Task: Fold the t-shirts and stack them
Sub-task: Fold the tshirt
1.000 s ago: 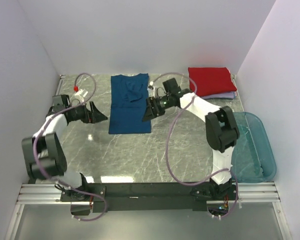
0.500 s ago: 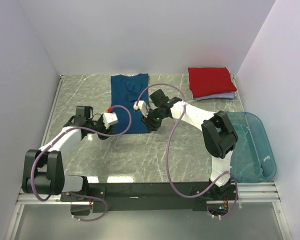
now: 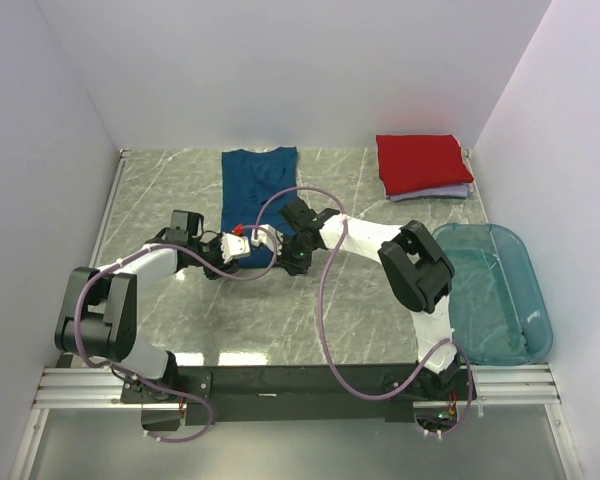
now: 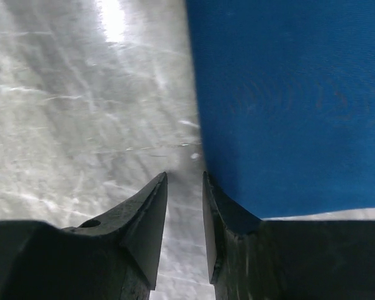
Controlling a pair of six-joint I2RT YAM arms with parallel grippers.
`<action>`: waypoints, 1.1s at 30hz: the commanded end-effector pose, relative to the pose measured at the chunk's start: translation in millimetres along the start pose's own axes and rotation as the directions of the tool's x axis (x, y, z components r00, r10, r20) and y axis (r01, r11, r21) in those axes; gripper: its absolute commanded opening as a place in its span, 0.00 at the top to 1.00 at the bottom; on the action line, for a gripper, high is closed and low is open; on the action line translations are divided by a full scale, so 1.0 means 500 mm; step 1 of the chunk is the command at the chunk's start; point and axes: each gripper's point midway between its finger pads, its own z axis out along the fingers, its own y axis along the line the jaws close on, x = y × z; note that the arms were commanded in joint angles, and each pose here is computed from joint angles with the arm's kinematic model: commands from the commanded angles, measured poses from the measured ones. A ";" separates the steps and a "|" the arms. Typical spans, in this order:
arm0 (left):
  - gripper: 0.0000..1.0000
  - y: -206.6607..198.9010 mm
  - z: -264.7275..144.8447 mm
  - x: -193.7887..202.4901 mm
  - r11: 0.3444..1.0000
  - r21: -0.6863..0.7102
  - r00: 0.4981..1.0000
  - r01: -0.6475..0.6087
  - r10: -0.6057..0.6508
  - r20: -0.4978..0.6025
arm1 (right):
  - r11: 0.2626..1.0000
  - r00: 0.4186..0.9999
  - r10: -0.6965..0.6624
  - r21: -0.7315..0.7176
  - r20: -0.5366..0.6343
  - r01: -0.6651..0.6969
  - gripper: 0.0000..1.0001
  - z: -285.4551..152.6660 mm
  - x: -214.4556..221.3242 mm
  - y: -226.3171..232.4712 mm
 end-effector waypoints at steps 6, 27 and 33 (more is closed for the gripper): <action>0.51 0.023 -0.004 0.020 0.993 0.019 0.990 -0.113 0.114 -0.084 | 0.996 0.999 -0.039 0.074 -0.035 0.041 0.64 -0.010 -0.017 -0.046; 0.98 0.010 -0.004 0.030 0.990 0.123 0.987 -0.076 0.092 -0.130 | 0.995 0.995 -0.018 0.096 -0.102 0.028 1.00 -0.032 -0.002 -0.065; 0.99 0.000 -0.015 0.012 0.988 0.130 0.990 -0.081 0.095 -0.101 | 0.997 1.000 -0.010 0.079 -0.024 0.012 1.00 -0.079 -0.045 -0.051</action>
